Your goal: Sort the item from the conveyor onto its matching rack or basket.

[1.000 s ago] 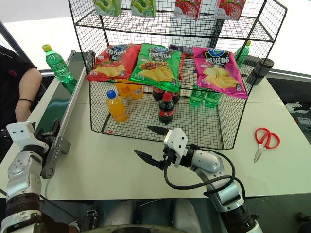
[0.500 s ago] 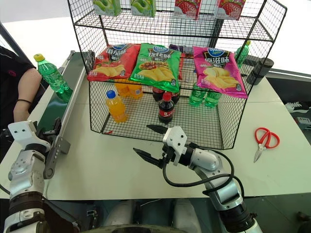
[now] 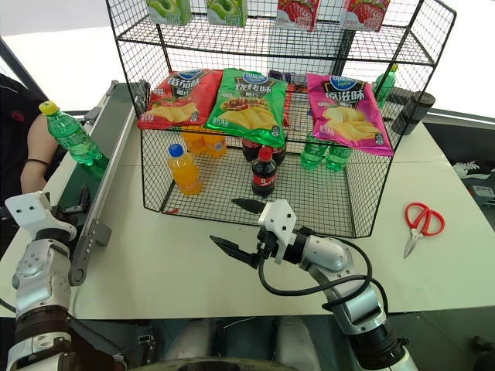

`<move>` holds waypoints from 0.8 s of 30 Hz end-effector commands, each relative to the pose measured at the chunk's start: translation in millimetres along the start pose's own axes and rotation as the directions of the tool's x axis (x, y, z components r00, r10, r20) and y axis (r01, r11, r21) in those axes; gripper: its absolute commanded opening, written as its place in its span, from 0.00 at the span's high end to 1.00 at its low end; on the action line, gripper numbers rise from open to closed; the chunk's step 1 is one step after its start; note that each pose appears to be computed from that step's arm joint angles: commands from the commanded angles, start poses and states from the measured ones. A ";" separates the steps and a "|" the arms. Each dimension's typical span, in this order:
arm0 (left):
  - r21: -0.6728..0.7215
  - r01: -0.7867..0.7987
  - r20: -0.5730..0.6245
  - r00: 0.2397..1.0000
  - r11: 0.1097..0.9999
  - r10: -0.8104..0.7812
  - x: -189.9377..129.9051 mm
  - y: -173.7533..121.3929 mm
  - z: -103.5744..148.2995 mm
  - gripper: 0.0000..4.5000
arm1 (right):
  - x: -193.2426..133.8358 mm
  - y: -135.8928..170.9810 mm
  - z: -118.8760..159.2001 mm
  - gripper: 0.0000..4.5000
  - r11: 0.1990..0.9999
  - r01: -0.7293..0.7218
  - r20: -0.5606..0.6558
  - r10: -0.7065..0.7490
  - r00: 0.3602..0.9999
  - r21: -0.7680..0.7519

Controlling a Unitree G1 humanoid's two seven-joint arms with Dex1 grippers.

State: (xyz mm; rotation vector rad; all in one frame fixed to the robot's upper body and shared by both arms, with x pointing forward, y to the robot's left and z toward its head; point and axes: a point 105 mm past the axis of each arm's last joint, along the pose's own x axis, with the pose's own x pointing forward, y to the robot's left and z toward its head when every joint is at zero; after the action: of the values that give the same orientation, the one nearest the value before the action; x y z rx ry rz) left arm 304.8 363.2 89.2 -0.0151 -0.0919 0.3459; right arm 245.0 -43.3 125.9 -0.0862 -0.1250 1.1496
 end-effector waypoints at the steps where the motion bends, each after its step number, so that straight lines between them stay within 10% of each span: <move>1: 0.000 -0.029 0.038 0.999 1.000 0.029 -1.0 8.3 8.3 0.00 | 3.6 5.8 19.0 0.02 0.999 -0.029 0.062 0.031 0.998 -0.036; 24: -0.007 -0.051 0.082 0.995 0.999 0.051 -0.4 8.7 15.9 0.00 | 3.7 7.2 19.2 0.02 0.999 -0.037 0.060 0.039 0.997 -0.029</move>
State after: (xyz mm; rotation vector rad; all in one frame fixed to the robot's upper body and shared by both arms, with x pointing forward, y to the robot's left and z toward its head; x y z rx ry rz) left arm 302.9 364.9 91.8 -0.0165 -0.1203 0.3753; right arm 243.4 -42.2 127.4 -0.0789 -0.1226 1.1585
